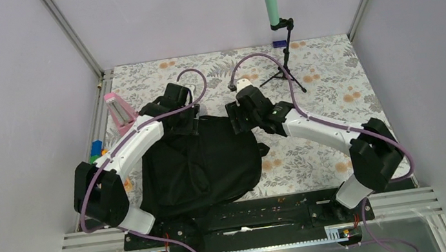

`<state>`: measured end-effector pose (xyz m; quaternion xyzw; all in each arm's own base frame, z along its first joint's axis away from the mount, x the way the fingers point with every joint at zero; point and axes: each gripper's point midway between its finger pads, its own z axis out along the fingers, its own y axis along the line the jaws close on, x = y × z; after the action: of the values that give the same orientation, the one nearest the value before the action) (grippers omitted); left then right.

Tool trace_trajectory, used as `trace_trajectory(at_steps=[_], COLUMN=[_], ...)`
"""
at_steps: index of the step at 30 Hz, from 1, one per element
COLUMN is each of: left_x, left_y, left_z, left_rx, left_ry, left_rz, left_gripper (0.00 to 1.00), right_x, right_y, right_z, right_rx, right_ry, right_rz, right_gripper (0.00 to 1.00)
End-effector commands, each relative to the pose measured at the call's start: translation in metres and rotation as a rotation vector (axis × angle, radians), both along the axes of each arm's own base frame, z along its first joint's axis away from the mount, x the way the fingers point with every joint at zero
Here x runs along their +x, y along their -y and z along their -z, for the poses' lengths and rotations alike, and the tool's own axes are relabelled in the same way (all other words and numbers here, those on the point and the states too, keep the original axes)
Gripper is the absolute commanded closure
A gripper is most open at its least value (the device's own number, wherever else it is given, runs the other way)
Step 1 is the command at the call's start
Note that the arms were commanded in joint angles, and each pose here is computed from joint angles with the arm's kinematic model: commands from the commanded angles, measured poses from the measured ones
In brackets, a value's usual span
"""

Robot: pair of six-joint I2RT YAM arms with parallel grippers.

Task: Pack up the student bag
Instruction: Move the student bag to the center of the board.

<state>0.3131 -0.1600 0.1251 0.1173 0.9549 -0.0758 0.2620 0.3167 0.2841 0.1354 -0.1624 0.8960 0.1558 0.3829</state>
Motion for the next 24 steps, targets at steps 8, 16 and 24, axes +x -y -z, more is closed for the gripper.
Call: trace_trajectory(at_steps=[8,16,24], left_x=[-0.023,-0.043,-0.059], left_y=[-0.007,-0.018,-0.016], left_z=[0.010,0.022,0.028], left_rx=[-0.025,-0.016,-0.049], left_ry=[-0.012,-0.043,-0.065], left_rz=[-0.020,-0.039,0.002], left_gripper=[1.00,1.00,1.00], right_x=[-0.033,-0.086,-0.057], right_y=[-0.019,-0.020,-0.013], right_z=[-0.013,0.028,-0.021], right_rx=[0.161,0.192,0.131], right_ry=[-0.084,-0.244,-0.087], right_rz=[-0.124,-0.147,-0.116], right_gripper=[1.00,1.00,0.55])
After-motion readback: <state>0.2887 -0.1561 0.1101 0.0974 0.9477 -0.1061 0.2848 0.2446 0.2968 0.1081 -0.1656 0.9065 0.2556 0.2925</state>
